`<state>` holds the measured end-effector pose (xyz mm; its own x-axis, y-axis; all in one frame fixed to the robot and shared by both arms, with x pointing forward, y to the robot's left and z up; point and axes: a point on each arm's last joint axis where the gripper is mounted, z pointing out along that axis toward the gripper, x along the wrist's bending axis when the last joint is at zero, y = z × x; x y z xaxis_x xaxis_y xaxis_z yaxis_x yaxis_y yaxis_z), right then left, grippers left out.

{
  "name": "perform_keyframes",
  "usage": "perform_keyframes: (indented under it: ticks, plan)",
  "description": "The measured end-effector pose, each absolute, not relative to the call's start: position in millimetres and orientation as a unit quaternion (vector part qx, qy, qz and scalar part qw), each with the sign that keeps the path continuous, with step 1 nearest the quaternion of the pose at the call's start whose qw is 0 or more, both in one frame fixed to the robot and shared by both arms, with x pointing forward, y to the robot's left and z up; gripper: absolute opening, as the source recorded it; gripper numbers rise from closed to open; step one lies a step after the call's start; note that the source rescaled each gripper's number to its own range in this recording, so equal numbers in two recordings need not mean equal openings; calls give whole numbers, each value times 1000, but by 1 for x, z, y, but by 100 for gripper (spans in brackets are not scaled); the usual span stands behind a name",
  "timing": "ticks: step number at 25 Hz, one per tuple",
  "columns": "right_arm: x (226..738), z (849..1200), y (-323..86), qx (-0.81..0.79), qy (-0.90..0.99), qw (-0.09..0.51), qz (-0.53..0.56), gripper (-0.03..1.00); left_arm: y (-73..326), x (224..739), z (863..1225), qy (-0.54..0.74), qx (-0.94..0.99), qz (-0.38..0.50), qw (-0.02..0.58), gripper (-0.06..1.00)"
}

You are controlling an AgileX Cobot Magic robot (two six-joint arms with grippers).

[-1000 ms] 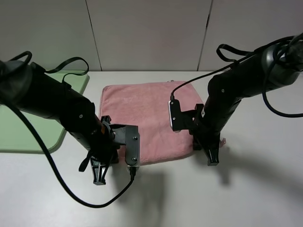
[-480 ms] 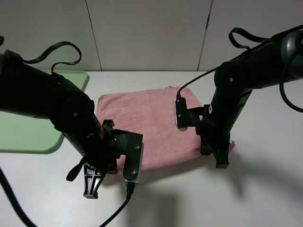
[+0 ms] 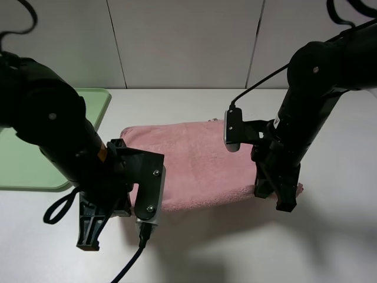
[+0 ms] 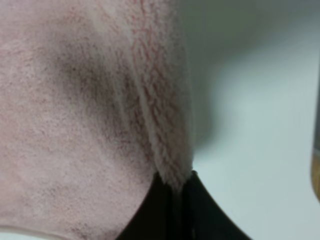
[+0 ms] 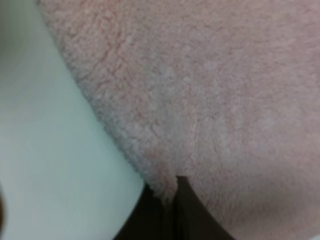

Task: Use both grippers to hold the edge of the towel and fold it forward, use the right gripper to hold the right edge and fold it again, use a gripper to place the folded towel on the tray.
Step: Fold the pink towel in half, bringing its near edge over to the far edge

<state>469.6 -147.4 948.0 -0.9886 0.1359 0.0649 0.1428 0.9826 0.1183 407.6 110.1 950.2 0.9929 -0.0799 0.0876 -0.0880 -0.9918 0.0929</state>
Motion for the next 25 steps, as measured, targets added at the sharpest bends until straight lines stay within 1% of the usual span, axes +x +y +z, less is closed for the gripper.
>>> perform_keyframes:
  ticks: [5, 10, 16, 19, 23, 25]
  plan:
    - [459, 973, -150, -86, -992, 26, -89, 0, 120, 398, 973, -37, 997, 42, 57, 0]
    - [446, 993, -153, -108, -988, 36, -105, 0, 126, 386, 989, -22, 997, 23, 72, 0]
    - [431, 1006, -154, -123, -985, 64, -105, 0, 134, 374, 1005, -11, 996, 8, 93, 0]
    - [420, 1008, -147, -92, -989, 70, -90, 0, 138, 370, 1012, -11, 995, 8, 98, 0]
    - [407, 1007, -132, -34, -995, 54, -71, 0, 139, 370, 1012, -17, 996, 14, 89, 0]
    - [407, 1006, -129, -14, -997, 28, -66, 0, 140, 372, 1012, -24, 996, 27, 83, 0]
